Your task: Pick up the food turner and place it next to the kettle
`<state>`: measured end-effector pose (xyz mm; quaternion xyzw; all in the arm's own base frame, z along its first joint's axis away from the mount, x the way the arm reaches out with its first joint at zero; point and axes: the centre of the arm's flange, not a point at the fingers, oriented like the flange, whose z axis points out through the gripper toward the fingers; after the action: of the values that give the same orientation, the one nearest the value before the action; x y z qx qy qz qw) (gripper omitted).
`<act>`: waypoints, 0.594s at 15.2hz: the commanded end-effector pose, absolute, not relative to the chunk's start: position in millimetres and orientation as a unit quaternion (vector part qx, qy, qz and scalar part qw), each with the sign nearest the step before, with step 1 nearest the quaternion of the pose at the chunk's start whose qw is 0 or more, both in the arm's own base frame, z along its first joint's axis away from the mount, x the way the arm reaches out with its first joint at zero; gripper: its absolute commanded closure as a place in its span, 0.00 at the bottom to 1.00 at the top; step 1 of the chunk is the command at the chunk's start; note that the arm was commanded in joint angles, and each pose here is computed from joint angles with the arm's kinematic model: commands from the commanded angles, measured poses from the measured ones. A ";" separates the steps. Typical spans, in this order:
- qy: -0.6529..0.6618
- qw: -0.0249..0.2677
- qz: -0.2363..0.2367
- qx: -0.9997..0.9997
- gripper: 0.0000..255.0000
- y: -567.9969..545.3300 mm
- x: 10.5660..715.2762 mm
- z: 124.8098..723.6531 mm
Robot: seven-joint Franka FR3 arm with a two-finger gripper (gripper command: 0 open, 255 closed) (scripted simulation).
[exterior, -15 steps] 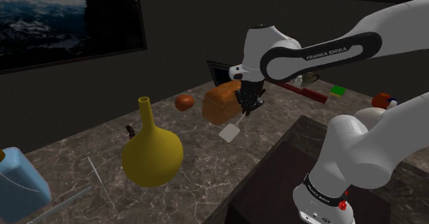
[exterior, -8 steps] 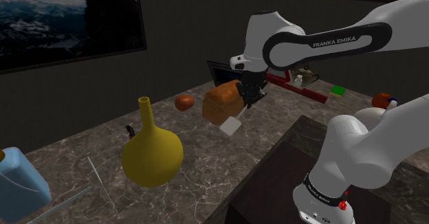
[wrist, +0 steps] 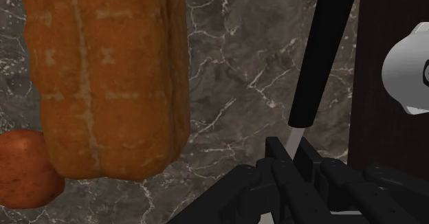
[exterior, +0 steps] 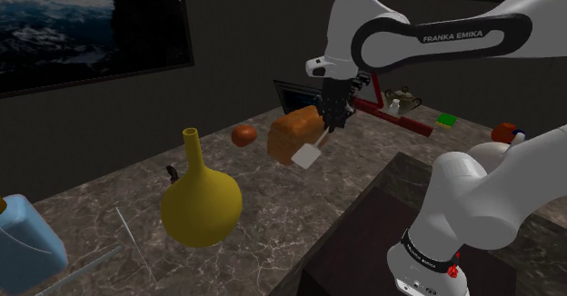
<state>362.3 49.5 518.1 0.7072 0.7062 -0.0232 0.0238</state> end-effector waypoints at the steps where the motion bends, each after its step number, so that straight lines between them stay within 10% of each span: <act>1: 0.706 0.024 -0.023 0.707 1.00 47.9 361.9 528.6; 9: 0.706 0.024 -0.023 0.707 1.00 47.9 361.9 570.8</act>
<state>362.8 47.3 565.1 0.7073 0.7062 -0.0232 0.0237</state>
